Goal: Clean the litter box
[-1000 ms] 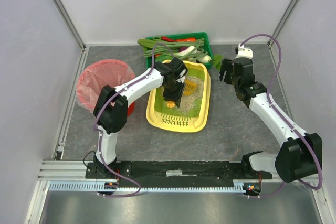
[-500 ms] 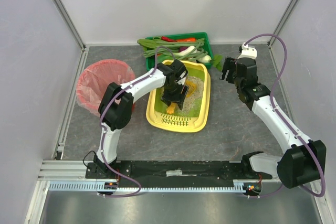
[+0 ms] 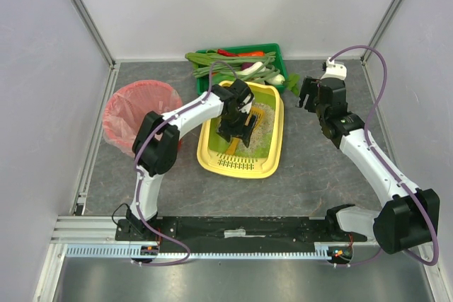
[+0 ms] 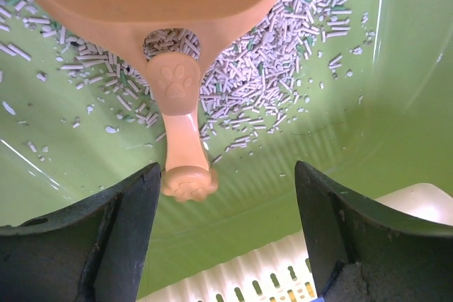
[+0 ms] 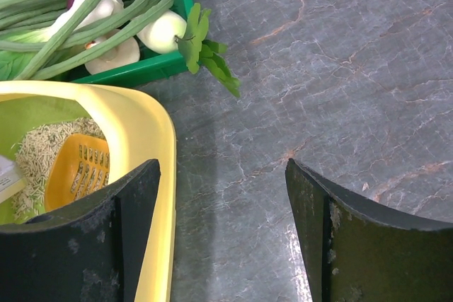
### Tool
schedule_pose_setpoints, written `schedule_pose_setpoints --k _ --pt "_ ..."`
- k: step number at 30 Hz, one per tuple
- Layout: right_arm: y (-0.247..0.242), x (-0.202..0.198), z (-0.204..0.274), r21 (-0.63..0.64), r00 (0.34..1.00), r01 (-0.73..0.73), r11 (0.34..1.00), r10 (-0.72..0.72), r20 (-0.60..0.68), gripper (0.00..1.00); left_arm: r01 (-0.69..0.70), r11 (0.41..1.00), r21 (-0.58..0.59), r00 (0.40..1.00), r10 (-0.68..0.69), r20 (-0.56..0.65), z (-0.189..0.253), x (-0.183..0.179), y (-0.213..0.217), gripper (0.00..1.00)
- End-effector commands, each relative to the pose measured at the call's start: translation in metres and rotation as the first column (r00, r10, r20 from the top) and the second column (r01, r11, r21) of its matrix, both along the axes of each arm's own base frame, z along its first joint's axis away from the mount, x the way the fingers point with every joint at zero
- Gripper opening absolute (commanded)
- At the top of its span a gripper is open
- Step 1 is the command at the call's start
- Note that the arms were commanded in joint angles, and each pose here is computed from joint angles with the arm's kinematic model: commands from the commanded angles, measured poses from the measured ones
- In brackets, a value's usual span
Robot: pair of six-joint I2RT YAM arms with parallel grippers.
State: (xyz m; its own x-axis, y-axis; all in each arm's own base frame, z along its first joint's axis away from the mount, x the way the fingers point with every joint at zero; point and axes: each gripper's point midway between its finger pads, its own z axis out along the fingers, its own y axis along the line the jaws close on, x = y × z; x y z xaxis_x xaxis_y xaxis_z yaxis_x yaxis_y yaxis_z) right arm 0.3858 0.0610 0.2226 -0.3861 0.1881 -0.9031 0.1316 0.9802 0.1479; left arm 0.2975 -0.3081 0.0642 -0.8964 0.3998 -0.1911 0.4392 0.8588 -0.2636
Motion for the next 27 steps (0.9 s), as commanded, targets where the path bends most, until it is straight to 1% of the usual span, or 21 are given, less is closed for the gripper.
schedule_pose_setpoints --k 1,4,6,9,10,11,14,16,17,19,20,21,22,23,24,26,27 --pt "-0.005 0.005 0.016 0.008 0.998 0.039 0.999 -0.039 0.044 0.80 0.022 0.995 -0.095 0.981 -0.003 0.194 0.060 0.027 -0.011 0.84" --pt "-0.007 0.005 0.019 0.003 0.998 0.046 0.999 -0.046 0.051 0.80 0.031 0.989 -0.146 0.954 0.014 0.299 0.091 0.038 -0.014 0.86" --pt "-0.008 0.005 0.023 0.002 0.997 0.052 0.999 -0.052 0.056 0.80 0.055 0.981 -0.185 0.925 0.020 0.380 0.117 0.046 -0.017 0.88" --pt "-0.009 0.006 0.027 0.001 0.997 0.056 0.998 -0.055 0.062 0.80 0.089 0.972 -0.218 0.882 0.025 0.471 0.144 0.054 -0.019 0.89" --pt "-0.009 0.007 0.031 0.003 0.996 0.055 0.998 -0.055 0.071 0.80 0.099 0.966 -0.240 0.861 0.038 0.507 0.162 0.055 -0.018 0.89" --pt "-0.009 0.007 0.033 0.002 0.996 0.058 0.998 -0.058 0.074 0.80 0.104 0.962 -0.252 0.847 0.047 0.529 0.170 0.056 -0.018 0.89" --pt "-0.012 0.007 0.043 -0.002 0.993 0.067 0.998 -0.066 0.095 0.80 0.133 0.945 -0.298 0.782 0.085 0.618 0.210 0.061 -0.017 0.89" --pt "-0.014 0.006 0.051 -0.003 0.991 0.077 0.997 -0.077 0.112 0.80 0.130 0.938 -0.321 0.737 0.125 0.664 0.231 0.069 -0.013 0.93" --pt "-0.015 0.006 0.054 -0.005 0.990 0.078 0.997 -0.077 0.118 0.80 0.113 0.933 -0.343 0.716 0.163 0.679 0.245 0.074 -0.003 0.95" --pt "-0.017 0.005 0.062 -0.007 0.987 0.088 0.996 -0.087 0.135 0.80 0.066 0.911 -0.408 0.721 0.239 0.651 0.257 0.082 0.008 0.96" --pt "-0.018 0.004 0.064 -0.006 0.986 0.090 0.996 -0.088 0.139 0.80 0.005 0.898 -0.440 0.709 0.307 0.635 0.266 0.098 0.031 0.96" --pt "-0.019 0.003 0.068 -0.004 0.985 0.094 0.996 -0.093 0.148 0.80 -0.053 0.872 -0.487 0.713 0.374 0.593 0.271 0.104 0.041 0.96" --pt "-0.019 0.003 0.072 -0.003 0.983 0.094 0.996 -0.092 0.157 0.80 -0.085 0.858 -0.507 0.711 0.408 0.573 0.274 0.109 0.052 0.96" --pt "-0.020 0.002 0.074 -0.003 0.982 0.100 0.995 -0.098 0.160 0.80 -0.137 0.839 -0.526 0.675 0.468 0.570 0.283 0.119 0.078 0.96" --pt "-0.020 0.001 0.076 -0.004 0.982 0.099 0.995 -0.097 0.164 0.80 -0.162 0.825 -0.542 0.657 0.500 0.565 0.288 0.121 0.089 0.96" --pt "-0.022 0.001 0.080 -0.006 0.980 0.104 0.995 -0.102 0.172 0.80 -0.211 0.805 -0.554 0.594 0.556 0.582 0.297 0.129 0.119 0.96" --pt "-0.022 0.000 0.080 -0.011 0.980 0.103 0.995 -0.099 0.173 0.80 -0.211 0.794 -0.570 0.553 0.578 0.600 0.314 0.123 0.131 0.96"
